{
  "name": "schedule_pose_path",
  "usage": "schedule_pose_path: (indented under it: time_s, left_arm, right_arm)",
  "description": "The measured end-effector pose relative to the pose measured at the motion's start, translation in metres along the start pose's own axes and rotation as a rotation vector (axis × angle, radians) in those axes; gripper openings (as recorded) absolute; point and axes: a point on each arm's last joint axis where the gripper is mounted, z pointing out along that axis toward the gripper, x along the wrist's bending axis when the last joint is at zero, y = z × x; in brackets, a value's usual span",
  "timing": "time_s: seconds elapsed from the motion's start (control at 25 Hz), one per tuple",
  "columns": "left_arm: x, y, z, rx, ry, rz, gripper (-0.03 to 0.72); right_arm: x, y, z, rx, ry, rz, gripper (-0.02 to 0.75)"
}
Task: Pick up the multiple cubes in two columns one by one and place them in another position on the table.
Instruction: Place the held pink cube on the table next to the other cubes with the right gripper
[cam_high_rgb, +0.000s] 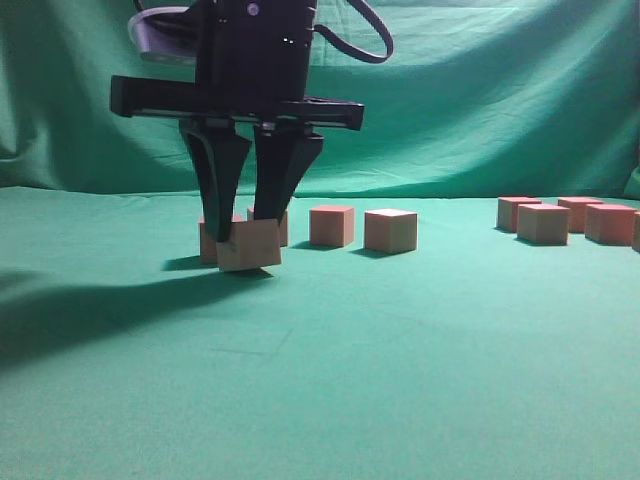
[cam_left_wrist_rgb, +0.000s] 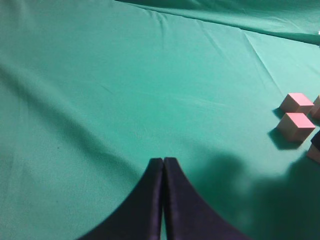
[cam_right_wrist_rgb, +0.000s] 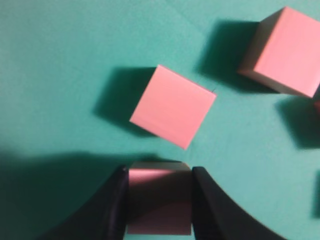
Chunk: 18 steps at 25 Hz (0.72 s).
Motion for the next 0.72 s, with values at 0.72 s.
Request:
schedule_pose_path:
  time_s: [0.72]
  left_arm:
    - [0.0000,0.0000,0.0000,0.000,0.000,0.000,0.000]
  right_arm:
    - [-0.0007,0.0039,0.0035,-0.029,-0.009,-0.008,0.368]
